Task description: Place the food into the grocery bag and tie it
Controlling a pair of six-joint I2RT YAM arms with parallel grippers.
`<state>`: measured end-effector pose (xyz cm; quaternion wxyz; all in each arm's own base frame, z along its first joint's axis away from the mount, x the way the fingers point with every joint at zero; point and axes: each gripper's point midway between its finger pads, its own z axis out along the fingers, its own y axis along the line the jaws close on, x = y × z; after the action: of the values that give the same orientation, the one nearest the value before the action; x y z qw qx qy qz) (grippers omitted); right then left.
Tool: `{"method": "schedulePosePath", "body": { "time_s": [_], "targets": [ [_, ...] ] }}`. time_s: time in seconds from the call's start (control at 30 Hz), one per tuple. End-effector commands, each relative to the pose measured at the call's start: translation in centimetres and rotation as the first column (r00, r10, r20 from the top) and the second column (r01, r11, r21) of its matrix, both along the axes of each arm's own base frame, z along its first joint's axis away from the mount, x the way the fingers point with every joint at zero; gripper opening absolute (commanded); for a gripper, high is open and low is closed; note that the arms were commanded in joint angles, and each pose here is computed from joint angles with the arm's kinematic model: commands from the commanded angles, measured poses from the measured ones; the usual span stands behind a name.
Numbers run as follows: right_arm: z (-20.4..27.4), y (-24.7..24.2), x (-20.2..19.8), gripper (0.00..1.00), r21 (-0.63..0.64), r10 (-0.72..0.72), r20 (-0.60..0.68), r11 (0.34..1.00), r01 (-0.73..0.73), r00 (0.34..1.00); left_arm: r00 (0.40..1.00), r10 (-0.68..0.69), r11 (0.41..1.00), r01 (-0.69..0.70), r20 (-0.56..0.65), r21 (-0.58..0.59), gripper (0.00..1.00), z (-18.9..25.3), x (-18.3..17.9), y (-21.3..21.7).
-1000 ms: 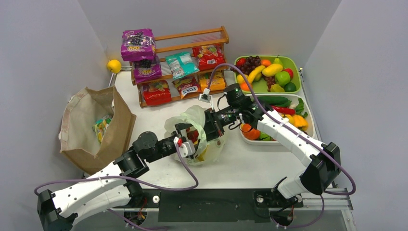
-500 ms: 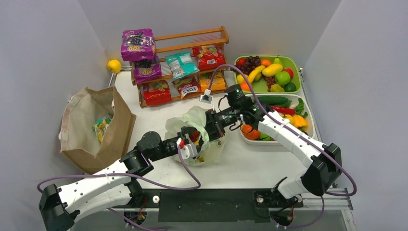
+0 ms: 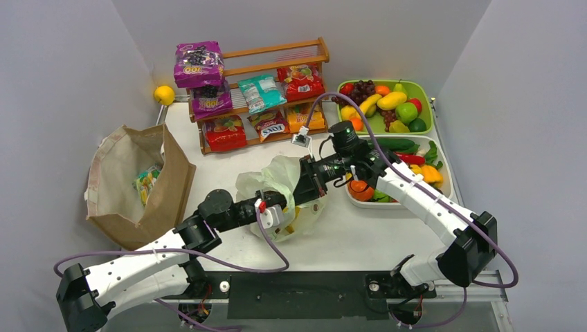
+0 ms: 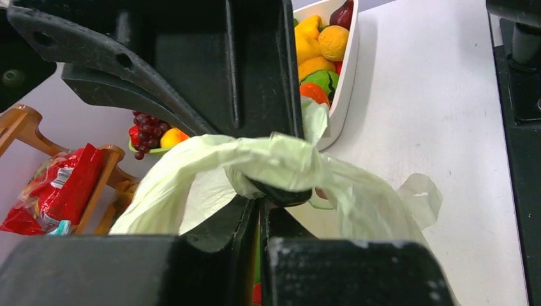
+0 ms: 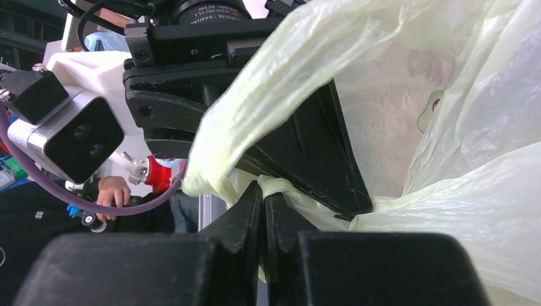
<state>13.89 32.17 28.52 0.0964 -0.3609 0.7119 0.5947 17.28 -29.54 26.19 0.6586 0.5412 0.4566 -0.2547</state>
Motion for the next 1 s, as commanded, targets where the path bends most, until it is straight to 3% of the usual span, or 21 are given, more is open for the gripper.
{"method": "schedulePosePath", "body": {
  "time_s": [0.0,0.2,0.27,0.3,0.37,0.5,0.77,0.97],
  "targets": [
    [0.3,-0.2,-0.7,0.0,0.004,-0.002,0.014,1.0,0.002,1.0,0.997,0.004,0.993,0.006,0.08,-0.122,0.0,4.3,-0.1,0.1],
    [0.1,-0.2,-0.8,0.01,-0.01,-0.014,0.009,1.0,0.014,1.0,0.997,0.006,0.991,0.004,0.074,-0.134,0.0,4.3,-0.2,0.2],
    [0.1,-0.1,-0.9,0.08,-0.01,-0.015,0.01,1.0,0.015,1.0,0.998,0.007,0.991,0.002,0.068,-0.134,0.0,4.2,-0.1,0.2],
    [0.2,0.0,-0.8,0.21,-0.013,-0.02,0.011,1.0,0.02,1.0,0.998,0.01,0.991,-0.001,0.067,-0.134,0.0,4.2,-0.1,0.2],
    [0.3,0.0,-0.6,0.37,-0.016,-0.034,0.016,0.999,0.034,0.999,0.998,0.018,0.991,-0.009,0.064,-0.136,0.0,4.2,0.0,0.3],
    [0.7,-0.2,0.0,0.51,-0.022,-0.076,0.029,0.997,0.077,0.997,0.997,0.043,0.99,-0.035,0.058,-0.134,0.0,4.0,0.4,0.5],
    [1.0,-3.8,3.9,0.54,-0.042,-0.293,0.033,0.955,0.294,0.956,0.997,0.057,0.991,-0.05,0.056,-0.127,0.0,3.9,0.5,0.8],
    [1.1,-4.4,4.1,0.56,-0.046,-0.326,0.042,0.944,0.328,0.944,0.997,0.071,0.99,-0.065,0.042,-0.123,0.0,3.8,0.9,0.7]
  ]
}}
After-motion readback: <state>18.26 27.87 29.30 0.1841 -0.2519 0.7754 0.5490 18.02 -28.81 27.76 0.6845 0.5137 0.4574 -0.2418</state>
